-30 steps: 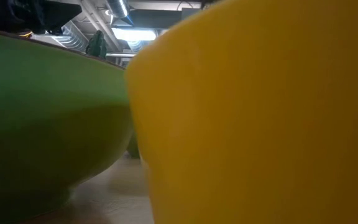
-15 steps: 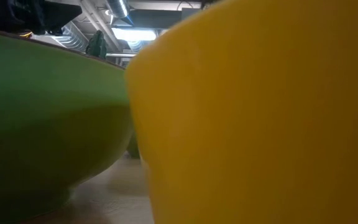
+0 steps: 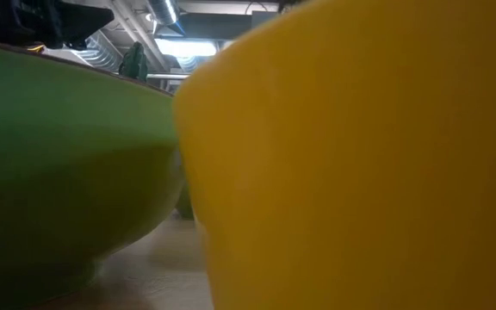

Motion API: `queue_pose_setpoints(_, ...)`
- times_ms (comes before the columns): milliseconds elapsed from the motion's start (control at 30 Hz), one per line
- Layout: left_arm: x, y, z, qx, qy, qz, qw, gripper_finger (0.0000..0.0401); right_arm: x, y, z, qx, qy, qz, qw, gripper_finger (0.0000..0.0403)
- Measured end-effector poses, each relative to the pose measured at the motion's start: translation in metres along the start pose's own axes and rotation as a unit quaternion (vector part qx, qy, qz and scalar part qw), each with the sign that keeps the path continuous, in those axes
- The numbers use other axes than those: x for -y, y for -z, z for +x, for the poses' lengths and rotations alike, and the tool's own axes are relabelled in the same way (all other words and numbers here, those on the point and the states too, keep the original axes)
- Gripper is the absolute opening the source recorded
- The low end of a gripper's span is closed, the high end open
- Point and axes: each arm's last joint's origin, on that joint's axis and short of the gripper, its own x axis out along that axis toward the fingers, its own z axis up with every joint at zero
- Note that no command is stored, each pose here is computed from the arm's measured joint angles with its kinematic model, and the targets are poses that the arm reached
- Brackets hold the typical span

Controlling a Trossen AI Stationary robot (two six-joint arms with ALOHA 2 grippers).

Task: Pick & Place Mini bowls
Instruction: Stack the blue patterned bowl on the blue patterned bowl on the shelf

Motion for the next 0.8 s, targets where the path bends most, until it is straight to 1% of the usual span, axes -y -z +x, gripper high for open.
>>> queue_pose_setpoints(133,0.000,0.000,0.000,0.000,0.000,0.000,1.000,0.0008,-0.006,0.001,-0.039,0.075,-0.033,-0.033,0.996,0.0012)
queue_pose_setpoints(233,0.000,0.000,0.000,0.000,0.000,0.000,1.000,0.0006,-0.002,0.007,-0.068,0.137,-0.044,-0.042,0.989,0.0012)
queue_pose_setpoints(333,0.000,0.000,0.000,0.000,0.000,0.000,1.000,0.0004,0.007,0.019,-0.088,0.153,-0.055,-0.027,0.986,0.0012)
queue_pose_setpoints(400,0.000,0.000,0.000,0.000,0.000,0.000,1.000,0.0005,0.015,0.027,-0.097,0.156,-0.050,-0.001,0.986,0.0012)
queue_pose_setpoints(533,0.000,0.000,0.000,0.000,0.000,0.000,1.000,0.0006,0.025,0.043,-0.100,0.147,-0.042,0.022,0.988,0.0013)
queue_pose_setpoints(800,0.000,0.000,0.000,0.000,0.000,0.000,1.000,0.0002,0.037,0.067,-0.083,0.130,-0.043,0.041,0.990,0.0014)
